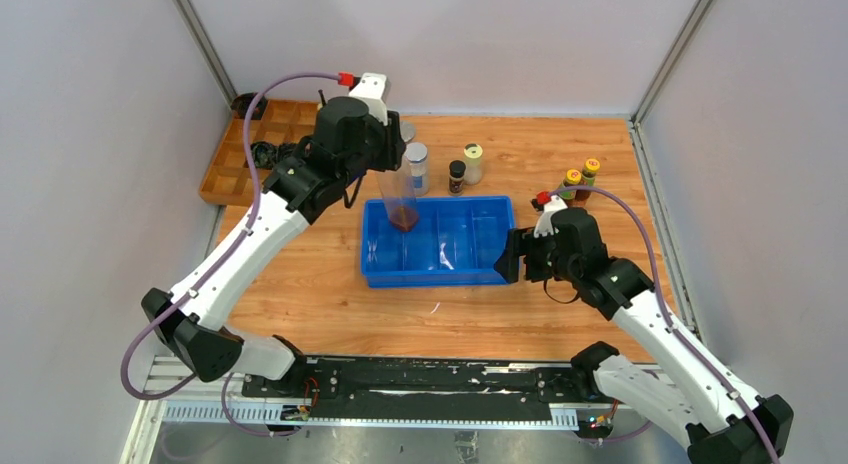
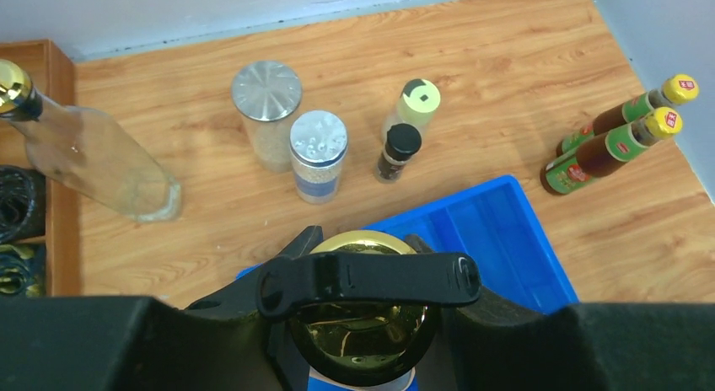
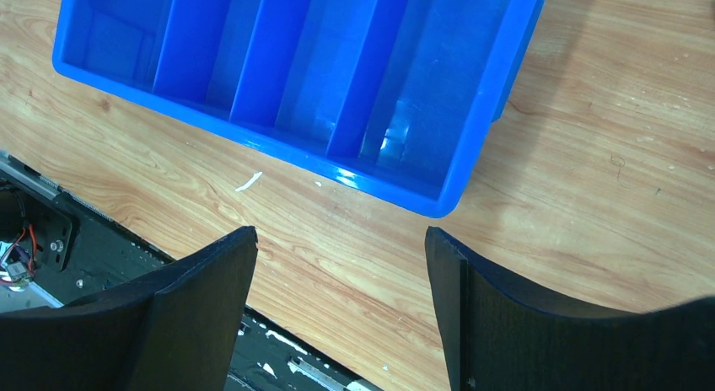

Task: Organize the condiment bottles
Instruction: Place the bottle in the storage box.

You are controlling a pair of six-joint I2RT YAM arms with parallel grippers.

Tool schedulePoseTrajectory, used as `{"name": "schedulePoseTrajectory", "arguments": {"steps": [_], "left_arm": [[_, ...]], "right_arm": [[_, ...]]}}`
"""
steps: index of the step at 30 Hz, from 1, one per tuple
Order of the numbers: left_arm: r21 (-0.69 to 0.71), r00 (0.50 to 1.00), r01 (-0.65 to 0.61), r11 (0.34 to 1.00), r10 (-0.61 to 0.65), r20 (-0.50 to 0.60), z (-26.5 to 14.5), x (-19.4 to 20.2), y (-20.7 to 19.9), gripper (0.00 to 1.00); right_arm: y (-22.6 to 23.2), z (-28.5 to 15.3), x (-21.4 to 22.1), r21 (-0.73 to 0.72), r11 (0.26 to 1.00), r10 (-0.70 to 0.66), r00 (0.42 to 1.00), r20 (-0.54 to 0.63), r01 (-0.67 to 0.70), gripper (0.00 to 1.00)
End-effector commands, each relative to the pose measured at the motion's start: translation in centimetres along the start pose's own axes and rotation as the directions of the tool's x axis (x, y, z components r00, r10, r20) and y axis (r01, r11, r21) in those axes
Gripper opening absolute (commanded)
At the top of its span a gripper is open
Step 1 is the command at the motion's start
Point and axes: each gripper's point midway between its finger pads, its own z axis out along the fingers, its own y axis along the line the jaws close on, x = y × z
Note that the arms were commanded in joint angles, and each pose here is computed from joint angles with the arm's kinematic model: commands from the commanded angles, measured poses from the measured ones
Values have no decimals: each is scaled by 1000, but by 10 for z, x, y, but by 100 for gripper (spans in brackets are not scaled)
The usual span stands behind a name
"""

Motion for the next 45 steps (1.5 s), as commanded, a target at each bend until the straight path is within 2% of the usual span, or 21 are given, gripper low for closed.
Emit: {"name": "schedulePoseTrajectory", "arguments": {"steps": [1, 10, 15, 25, 45], "left_arm": [[-82, 991, 81, 993, -71, 116, -2, -28, -9, 29], [-349, 982, 146, 926, -92, 167, 13, -10, -7, 28], [-442, 972, 163, 882, -68, 223, 19, -1, -14, 28], [-486, 957, 203, 850, -67, 282, 38, 12, -24, 27], [-518, 963, 210, 829, -83, 258, 65, 56, -22, 27]], "right_arm": [[4, -2, 10, -19, 1000, 5, 1000, -18, -5, 78], [3, -11, 13, -21, 1000, -15, 1000, -11, 15, 78], [3, -17, 12, -23, 999, -33, 999, -7, 32, 79], [2, -17, 17, -29, 999, -45, 999, -10, 44, 79], [2, -12, 27, -44, 998, -40, 999, -35, 39, 79]]}}
